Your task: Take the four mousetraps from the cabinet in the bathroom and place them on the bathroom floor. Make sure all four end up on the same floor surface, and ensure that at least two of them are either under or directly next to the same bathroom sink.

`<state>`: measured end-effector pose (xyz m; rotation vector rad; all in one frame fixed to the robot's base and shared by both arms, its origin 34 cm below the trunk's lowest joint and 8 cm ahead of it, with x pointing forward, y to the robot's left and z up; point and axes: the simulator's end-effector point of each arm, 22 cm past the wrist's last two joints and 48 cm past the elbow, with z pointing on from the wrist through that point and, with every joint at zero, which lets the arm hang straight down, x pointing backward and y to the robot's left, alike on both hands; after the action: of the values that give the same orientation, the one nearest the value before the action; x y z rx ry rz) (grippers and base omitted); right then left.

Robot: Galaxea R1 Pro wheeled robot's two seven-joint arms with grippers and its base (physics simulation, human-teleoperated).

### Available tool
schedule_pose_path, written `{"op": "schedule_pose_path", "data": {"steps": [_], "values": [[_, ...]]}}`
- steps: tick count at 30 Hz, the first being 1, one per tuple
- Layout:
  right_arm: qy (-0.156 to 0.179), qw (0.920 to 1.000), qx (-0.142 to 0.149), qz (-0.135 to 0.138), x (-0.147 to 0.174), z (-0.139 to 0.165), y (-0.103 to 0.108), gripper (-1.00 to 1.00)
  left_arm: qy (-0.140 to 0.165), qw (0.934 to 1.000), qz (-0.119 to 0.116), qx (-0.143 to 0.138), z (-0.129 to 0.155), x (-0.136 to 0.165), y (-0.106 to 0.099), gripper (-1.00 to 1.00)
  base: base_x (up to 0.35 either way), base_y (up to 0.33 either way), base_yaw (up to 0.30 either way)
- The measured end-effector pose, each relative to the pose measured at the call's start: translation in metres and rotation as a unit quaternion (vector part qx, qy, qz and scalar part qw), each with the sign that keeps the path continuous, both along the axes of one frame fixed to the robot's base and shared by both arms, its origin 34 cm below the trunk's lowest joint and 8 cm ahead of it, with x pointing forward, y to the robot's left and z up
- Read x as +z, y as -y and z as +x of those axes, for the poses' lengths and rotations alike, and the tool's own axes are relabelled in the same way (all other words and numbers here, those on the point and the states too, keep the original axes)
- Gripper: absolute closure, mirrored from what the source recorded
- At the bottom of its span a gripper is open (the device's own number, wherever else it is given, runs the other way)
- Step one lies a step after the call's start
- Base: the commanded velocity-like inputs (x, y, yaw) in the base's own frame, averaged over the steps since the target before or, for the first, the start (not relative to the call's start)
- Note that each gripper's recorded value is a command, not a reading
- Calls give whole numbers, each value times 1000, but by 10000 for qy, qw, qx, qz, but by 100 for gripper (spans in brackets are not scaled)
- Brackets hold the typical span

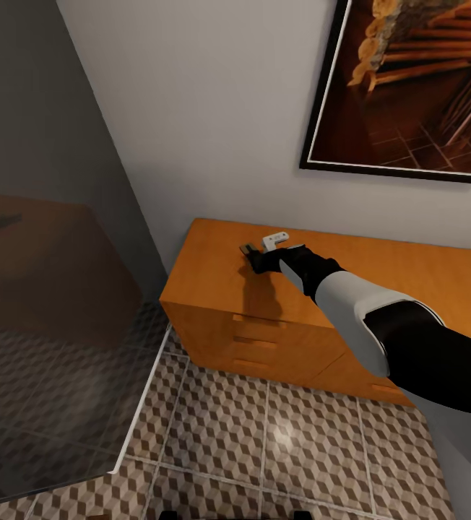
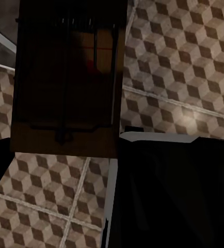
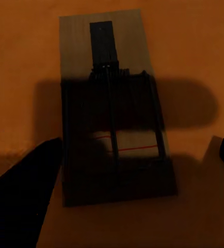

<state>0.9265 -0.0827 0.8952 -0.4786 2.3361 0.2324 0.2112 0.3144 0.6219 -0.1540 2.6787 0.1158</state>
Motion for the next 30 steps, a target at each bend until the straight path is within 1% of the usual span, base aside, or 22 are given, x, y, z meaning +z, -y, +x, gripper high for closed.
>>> {"op": "schedule_pose_path", "data": {"steps": [30], "values": [[-5, 10000, -22, 24, 0, 0, 0, 100, -1, 10000, 0, 0, 0, 0, 0, 100, 0, 0, 0]]}}
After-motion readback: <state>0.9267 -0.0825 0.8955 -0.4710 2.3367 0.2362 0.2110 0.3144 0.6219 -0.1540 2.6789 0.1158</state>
